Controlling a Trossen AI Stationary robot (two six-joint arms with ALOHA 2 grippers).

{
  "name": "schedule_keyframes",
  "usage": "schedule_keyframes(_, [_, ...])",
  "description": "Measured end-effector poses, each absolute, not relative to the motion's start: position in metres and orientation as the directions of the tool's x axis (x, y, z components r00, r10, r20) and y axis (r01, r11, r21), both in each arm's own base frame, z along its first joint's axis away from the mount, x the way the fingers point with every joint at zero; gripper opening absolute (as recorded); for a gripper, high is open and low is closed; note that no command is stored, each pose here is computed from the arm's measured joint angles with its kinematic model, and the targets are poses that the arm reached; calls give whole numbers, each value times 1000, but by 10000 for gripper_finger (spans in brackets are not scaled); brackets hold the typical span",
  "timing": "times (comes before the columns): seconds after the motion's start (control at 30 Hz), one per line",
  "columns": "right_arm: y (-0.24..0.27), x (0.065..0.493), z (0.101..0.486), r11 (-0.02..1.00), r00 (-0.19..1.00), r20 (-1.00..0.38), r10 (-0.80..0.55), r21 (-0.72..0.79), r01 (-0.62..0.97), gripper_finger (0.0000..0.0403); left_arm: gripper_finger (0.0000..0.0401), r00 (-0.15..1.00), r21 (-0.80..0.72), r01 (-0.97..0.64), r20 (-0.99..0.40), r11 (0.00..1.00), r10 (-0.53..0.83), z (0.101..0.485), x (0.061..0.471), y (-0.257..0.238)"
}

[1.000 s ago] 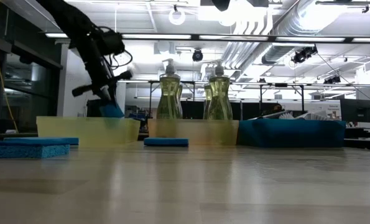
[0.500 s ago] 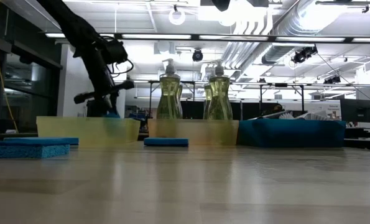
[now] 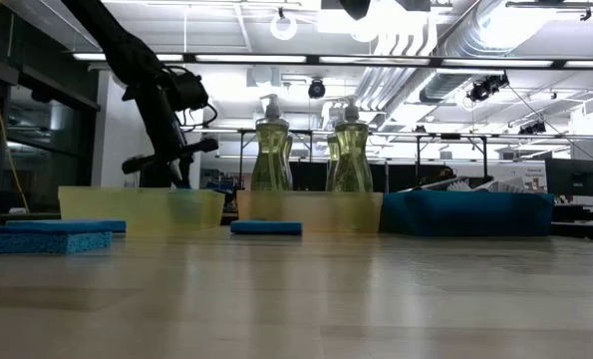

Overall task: Pick & Place Kitchen Sink Supplies
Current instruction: Put the blue sponge into the yellow bin

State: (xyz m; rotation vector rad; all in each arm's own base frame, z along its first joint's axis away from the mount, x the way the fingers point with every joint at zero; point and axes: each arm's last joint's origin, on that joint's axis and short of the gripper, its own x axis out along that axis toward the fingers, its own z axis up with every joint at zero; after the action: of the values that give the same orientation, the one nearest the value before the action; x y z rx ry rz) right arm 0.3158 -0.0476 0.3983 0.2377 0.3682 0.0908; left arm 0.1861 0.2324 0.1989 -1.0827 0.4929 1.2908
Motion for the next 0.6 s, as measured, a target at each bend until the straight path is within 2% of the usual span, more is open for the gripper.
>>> schedule_keyframes(0.17, [-47, 315, 396, 967, 922, -364, 133, 251, -40, 171, 35, 290, -383, -921, -799, -74, 527, 200, 188, 234])
schedule_keyframes(0.47, [-47, 315, 396, 967, 921, -366, 133, 252, -40, 171, 142, 331, -421, -906, -775, -50, 538, 203, 190, 236])
schedule_keyframes(0.6, [-47, 315, 396, 967, 921, -366, 133, 252, -40, 171, 174, 330, -421, -906, -773, -49, 541, 203, 190, 236])
